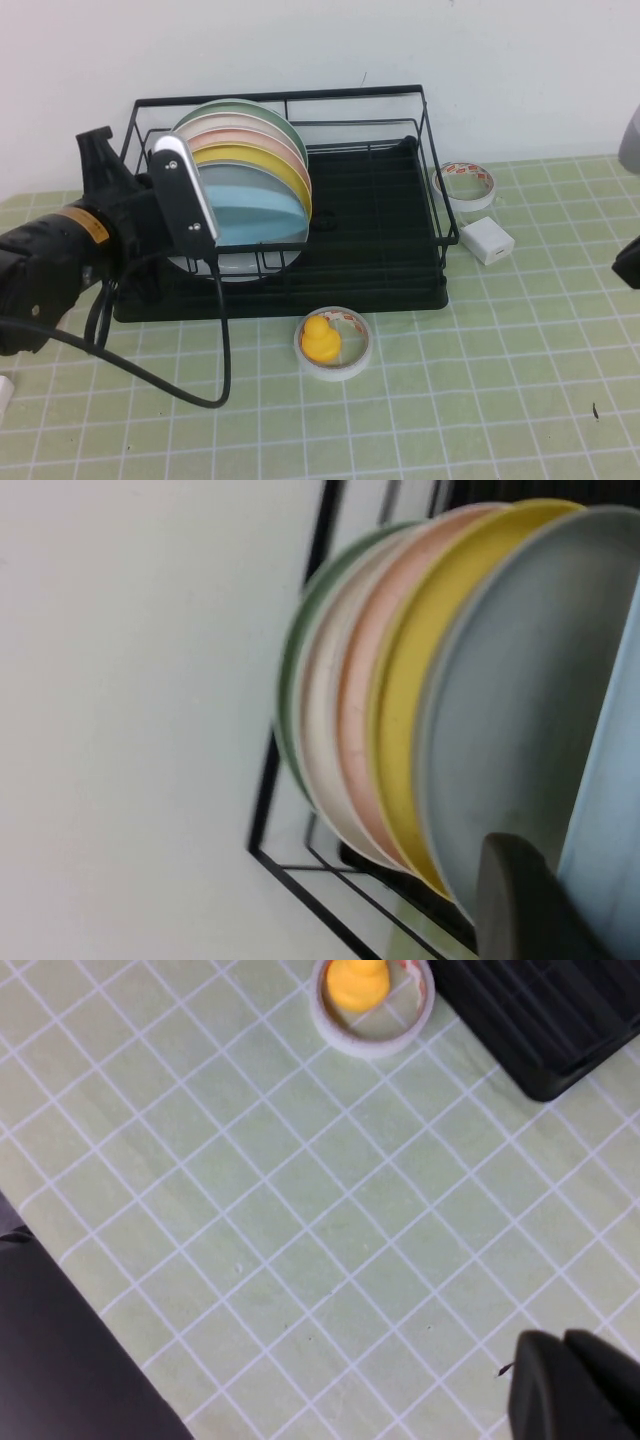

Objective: Place plate on rack
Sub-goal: Place the plate on the rack

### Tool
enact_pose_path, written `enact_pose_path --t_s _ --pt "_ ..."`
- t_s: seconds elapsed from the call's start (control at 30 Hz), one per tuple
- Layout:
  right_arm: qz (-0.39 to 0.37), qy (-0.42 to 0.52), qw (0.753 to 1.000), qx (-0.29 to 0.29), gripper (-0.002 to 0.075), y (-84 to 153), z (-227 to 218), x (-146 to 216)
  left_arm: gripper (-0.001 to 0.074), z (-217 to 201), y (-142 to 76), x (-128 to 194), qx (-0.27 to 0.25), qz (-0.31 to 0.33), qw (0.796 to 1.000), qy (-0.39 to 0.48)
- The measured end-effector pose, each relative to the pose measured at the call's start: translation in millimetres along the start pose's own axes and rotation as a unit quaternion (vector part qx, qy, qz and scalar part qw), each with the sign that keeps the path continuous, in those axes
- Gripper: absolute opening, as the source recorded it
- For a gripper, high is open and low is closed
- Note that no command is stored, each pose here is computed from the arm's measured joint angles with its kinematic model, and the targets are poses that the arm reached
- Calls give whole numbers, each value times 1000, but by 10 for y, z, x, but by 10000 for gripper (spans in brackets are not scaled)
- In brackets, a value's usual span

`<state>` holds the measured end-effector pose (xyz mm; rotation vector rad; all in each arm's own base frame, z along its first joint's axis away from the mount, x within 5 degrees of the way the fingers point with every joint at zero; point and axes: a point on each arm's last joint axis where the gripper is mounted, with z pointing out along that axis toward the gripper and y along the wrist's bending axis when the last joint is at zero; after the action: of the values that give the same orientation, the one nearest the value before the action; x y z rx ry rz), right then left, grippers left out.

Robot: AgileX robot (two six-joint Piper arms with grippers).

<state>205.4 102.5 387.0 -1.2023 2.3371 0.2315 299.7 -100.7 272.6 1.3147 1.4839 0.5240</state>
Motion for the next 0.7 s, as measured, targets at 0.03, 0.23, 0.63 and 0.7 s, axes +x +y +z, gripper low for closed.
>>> enact_pose_path --t_s 0.03,0.23,0.63,0.7 --pt "1 2 1000 -1 2 0 20 10 82 0 16 -8 -9 -1 1000 -4" --pt "6 17 1000 -9 2 9 141 81 82 -5 88 -45 -48 -8 998 -25" --pt "9 25 1000 -13 1 15 196 117 82 167 -85 39 -5 -21 1000 -3" --pt "9 25 1000 -13 1 15 196 117 82 218 -116 54 -5 -16 1000 -4"
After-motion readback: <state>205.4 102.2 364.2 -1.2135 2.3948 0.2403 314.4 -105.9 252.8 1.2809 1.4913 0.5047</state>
